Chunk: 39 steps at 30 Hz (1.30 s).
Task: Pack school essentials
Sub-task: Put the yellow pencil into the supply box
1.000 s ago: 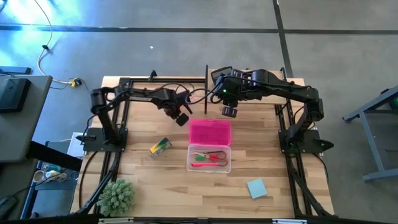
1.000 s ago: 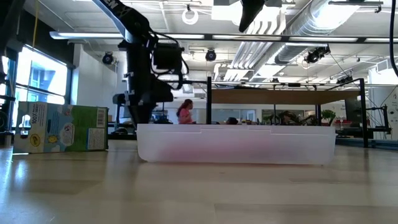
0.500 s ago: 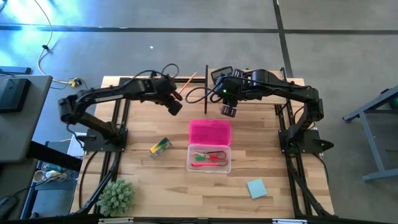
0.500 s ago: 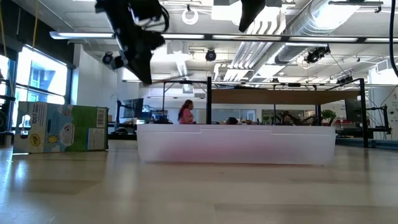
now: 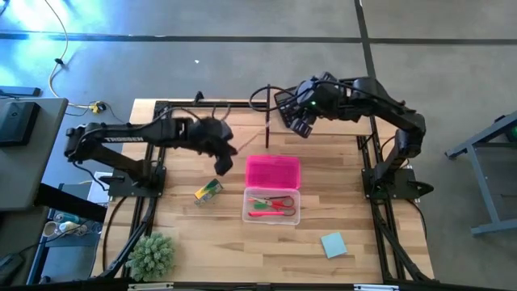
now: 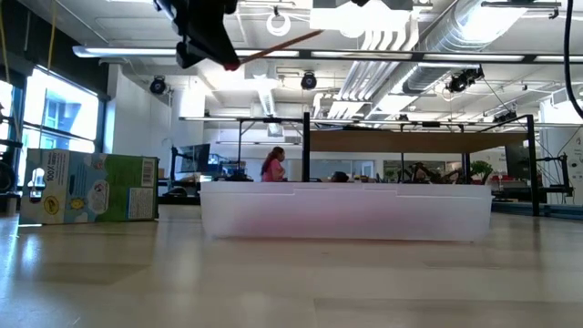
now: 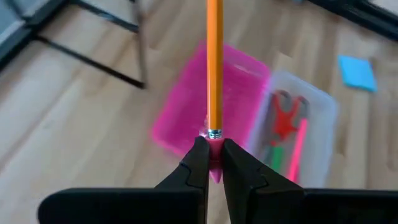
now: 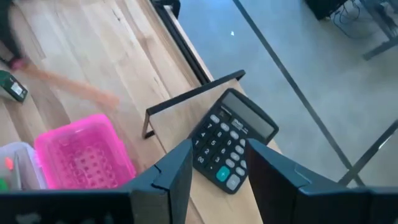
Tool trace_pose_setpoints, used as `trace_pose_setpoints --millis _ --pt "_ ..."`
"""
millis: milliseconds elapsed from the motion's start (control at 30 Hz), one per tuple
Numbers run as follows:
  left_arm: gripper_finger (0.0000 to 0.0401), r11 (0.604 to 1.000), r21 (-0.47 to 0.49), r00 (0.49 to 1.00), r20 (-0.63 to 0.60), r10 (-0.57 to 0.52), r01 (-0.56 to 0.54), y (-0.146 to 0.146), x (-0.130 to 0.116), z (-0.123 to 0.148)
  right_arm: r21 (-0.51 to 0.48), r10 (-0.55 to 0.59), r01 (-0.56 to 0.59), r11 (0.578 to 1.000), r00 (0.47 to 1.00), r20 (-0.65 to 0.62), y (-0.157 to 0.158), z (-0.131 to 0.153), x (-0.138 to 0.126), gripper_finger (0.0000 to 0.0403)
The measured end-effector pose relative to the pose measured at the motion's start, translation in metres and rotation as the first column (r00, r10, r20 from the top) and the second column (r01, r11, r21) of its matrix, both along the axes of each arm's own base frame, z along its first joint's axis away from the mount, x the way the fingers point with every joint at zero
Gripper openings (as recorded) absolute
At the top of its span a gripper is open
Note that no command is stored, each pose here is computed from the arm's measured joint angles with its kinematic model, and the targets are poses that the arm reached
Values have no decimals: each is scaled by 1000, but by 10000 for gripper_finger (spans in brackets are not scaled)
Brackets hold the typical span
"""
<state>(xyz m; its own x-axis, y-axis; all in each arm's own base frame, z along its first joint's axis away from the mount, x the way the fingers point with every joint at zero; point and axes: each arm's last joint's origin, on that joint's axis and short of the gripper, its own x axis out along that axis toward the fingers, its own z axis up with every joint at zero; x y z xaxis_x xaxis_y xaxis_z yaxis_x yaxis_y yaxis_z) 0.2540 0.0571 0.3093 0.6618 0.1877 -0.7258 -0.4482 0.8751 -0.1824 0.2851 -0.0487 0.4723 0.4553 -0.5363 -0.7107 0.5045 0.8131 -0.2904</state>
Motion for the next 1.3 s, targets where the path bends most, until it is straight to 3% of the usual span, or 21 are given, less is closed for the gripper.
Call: trace_pose_setpoints --millis 200,400,533,800,1300 --pt "15 990 -2 989 47 -143 144 -39 24 -7 33 -28 28 999 1000 3 1 0 -2 138" --pt "15 969 -6 969 18 -247 247 -70 47 -28 122 -16 13 992 1000 25 4 -3 0 138" --pt "15 958 -11 958 -6 -285 285 -84 64 -48 129 -7 3 992 1000 30 9 -3 0 138" --pt "18 949 -47 943 -109 -314 310 -95 82 -87 152 19 -24 988 999 37 27 -3 1 138" --pt "28 934 -106 916 -185 -357 343 -100 94 -121 172 76 -85 981 995 57 56 -3 2 138"
